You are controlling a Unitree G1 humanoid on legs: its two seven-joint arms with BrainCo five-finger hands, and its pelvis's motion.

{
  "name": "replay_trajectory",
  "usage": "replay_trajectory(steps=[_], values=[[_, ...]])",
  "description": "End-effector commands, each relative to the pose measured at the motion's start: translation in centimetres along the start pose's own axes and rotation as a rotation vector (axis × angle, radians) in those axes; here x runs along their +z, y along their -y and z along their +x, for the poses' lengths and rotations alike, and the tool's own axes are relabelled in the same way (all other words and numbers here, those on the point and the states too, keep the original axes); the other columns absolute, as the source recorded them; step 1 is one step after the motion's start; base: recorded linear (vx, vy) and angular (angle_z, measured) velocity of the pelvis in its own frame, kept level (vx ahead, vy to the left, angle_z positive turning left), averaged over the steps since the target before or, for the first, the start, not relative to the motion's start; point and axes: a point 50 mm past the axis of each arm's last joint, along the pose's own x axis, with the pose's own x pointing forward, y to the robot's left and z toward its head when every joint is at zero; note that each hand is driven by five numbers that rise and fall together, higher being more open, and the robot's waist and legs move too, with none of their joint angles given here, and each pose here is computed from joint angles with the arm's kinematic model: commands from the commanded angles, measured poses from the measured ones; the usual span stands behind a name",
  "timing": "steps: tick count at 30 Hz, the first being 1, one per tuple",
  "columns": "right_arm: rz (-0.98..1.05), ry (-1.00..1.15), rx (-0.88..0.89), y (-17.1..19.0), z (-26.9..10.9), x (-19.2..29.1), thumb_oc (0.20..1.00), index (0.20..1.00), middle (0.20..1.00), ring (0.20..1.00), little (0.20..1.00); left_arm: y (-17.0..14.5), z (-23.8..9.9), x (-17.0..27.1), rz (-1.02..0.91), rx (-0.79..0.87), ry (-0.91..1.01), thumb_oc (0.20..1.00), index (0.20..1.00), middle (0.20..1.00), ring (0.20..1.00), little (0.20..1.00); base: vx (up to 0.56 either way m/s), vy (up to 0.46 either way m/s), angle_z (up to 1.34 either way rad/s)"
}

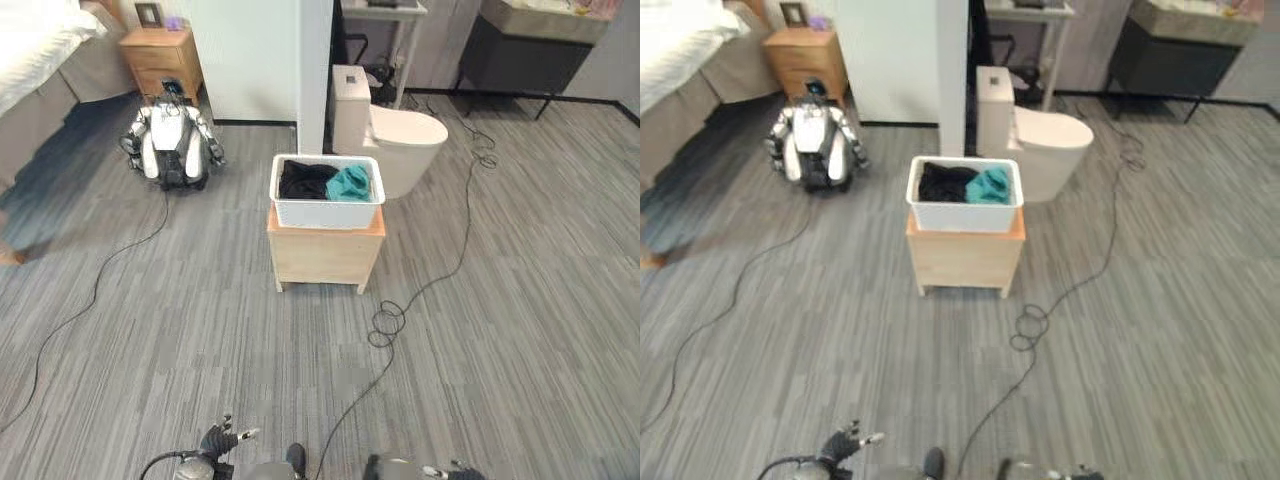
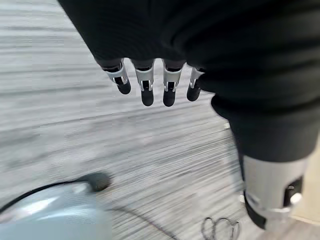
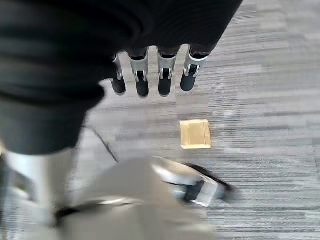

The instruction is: Grab the laundry basket,head to the washer,open it,put in the laundry and shut it.

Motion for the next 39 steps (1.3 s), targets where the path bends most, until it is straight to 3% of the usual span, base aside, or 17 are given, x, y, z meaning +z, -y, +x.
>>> replay_trajectory(steps=[1,11,16,20,25,28,32,34,39], values=[[0.001,0.005,-0.025,0.7,0.3,1.4,1.0,1.0,1.0,1.0,1.0,-0.7,0.0,0.9,-0.004,0.019,0.053,1.0,1.0,1.0,1.0,1.0,0.39,-0.094,0.38],[0.089,-0.129,-0.05,1.9,-0.5,-2.9,1.0,1.0,1.0,1.0,1.0,0.1,-0.1,-0.3,0.013,-0.001,0.008,1.0,1.0,1.0,1.0,1.0,0.46,-0.121,0.48],[0.165,-0.123,-0.097,2.9,-0.6,-3.1,1.0,1.0,1.0,1.0,1.0,-0.3,-0.2,-0.8,-0.128,0.057,-0.009,1.0,1.0,1.0,1.0,1.0,0.41,-0.304,0.15],[0.316,0.049,-0.16,4.7,-0.2,1.1,1.0,1.0,1.0,1.0,1.0,-1.5,0.0,0.9,-0.271,0.147,0.064,1.0,1.0,1.0,1.0,1.0,0.28,-0.152,-0.21],[0.35,0.356,-0.233,7.9,-1.3,7.7,1.0,1.0,1.0,1.0,1.0,-4.1,-1.0,5.2,-0.379,0.245,0.31,1.0,1.0,1.0,1.0,1.0,0.23,0.069,-0.47],[0.358,0.41,-0.234,8.3,-1.8,8.6,1.0,1.0,1.0,1.0,1.0,-4.4,-1.4,5.3,-0.374,0.252,0.331,1.0,1.0,1.0,1.0,1.0,0.11,0.04,-0.55],[0.31,0.681,-0.229,9.7,-5.1,13.2,1.0,1.0,1.0,1.0,1.0,-7.3,-3.9,5.0,-0.312,0.347,0.409,1.0,1.0,1.0,1.0,1.0,0.22,0.105,-0.63],[0.25,0.8,-0.177,9.1,-6.6,16.9,1.0,1.0,1.0,1.0,1.0,-9.7,-5.3,6.6,-0.21,0.475,0.468,1.0,1.0,1.0,1.0,1.0,0.11,0.115,-0.09],[0.173,0.93,-0.104,7.6,-8.7,21.3,1.0,1.0,1.0,1.0,1.0,-12.0,-7.2,9.7,-0.167,0.592,0.584,1.0,1.0,1.0,1.0,1.0,-0.04,0.027,-0.05]])
